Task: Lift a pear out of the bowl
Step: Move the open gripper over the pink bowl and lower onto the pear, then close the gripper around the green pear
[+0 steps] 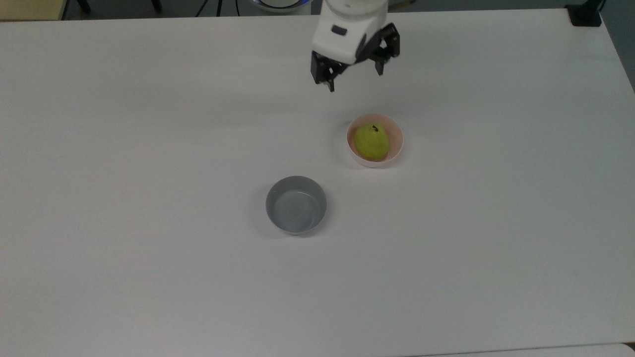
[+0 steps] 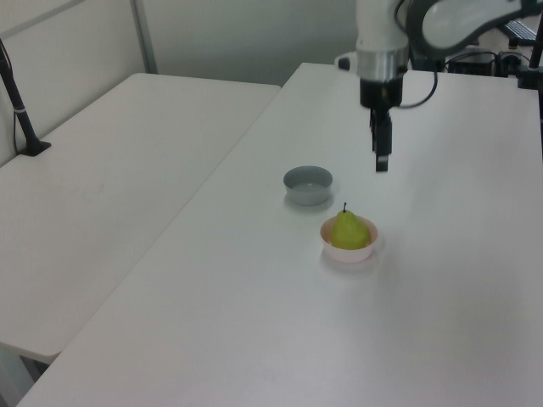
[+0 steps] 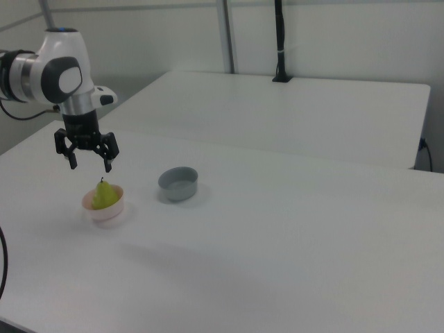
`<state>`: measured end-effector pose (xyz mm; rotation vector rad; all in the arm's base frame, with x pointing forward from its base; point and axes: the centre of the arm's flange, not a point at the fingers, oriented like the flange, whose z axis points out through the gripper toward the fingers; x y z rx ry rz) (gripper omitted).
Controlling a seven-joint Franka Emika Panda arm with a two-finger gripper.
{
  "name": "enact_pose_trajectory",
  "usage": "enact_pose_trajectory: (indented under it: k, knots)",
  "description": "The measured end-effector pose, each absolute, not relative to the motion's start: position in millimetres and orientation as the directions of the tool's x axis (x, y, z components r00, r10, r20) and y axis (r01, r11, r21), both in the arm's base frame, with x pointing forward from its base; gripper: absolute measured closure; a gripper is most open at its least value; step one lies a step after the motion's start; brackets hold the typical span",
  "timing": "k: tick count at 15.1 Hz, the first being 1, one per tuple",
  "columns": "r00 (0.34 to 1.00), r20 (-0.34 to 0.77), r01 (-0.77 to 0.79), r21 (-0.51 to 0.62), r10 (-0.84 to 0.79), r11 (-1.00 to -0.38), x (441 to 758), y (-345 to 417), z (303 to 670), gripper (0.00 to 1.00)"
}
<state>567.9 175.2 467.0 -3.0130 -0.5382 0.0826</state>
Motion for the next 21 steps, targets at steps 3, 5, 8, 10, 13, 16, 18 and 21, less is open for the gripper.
enact_pose_trajectory:
  k: [3, 5, 8, 10, 13, 16, 18, 21]
  knots:
    - [0.945, -0.035, 0.321, -0.089, 0.325, -0.943, 578.7, 197.5, 429.0, 0.00]
    - [0.950, -0.030, 0.306, -0.087, 0.310, -0.948, 586.4, 205.9, 403.5, 0.00]
    - [0.952, -0.036, 0.300, -0.078, 0.303, -0.951, 592.6, 208.0, 380.7, 0.00]
    - [0.951, -0.034, 0.306, -0.062, 0.309, -0.950, 595.2, 212.4, 367.1, 0.02]
    - [0.950, -0.029, 0.310, -0.060, 0.312, -0.949, 598.0, 216.6, 353.2, 0.12]
    - [0.948, -0.019, 0.316, -0.061, 0.318, -0.947, 598.8, 222.1, 347.7, 0.34]
    - [0.948, -0.014, 0.316, -0.060, 0.317, -0.947, 599.6, 222.6, 349.8, 0.43]
    - [0.948, -0.014, 0.316, -0.060, 0.317, -0.947, 599.8, 222.7, 350.1, 0.43]
